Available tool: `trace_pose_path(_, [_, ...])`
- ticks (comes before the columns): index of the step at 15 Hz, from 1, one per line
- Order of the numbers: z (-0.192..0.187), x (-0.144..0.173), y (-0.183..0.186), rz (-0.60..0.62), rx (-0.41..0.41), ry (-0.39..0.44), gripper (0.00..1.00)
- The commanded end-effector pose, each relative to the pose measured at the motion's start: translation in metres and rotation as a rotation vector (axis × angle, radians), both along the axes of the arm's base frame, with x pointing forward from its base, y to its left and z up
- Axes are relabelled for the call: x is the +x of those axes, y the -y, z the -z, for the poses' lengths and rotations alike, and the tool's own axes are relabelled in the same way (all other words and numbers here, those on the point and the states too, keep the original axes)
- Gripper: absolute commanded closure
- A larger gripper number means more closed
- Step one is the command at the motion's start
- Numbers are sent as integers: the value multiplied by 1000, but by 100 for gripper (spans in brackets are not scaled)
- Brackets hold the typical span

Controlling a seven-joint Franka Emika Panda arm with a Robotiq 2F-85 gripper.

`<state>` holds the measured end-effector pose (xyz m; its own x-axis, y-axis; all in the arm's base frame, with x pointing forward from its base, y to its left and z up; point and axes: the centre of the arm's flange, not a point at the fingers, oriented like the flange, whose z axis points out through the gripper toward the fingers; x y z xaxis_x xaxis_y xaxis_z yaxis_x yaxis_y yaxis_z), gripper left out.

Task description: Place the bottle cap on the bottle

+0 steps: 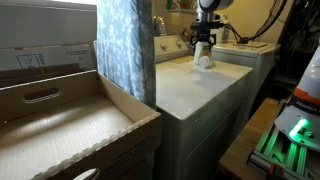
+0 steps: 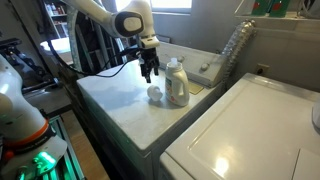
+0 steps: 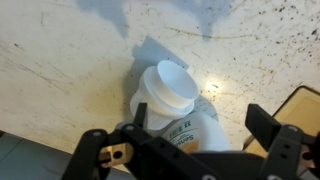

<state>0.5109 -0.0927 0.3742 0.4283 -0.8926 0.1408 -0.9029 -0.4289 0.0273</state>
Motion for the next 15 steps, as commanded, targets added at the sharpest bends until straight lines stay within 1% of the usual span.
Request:
trace_pose_path(1, [9, -16, 6, 140, 0, 42, 0])
trace_pose_path(3, [18, -20, 12, 186, -14, 54, 0])
trace_pose_path(5, [27, -25, 17, 191, 2, 86, 0])
trace_pose_path(6, [30, -27, 20, 195, -2, 96, 0])
trace_pose_path(8, [37, -32, 25, 202, 3, 106, 0])
trace_pose_path(14, [56, -42, 33, 235, 27, 55, 0])
trace_pose_path(15, [58, -43, 34, 237, 51, 50, 12])
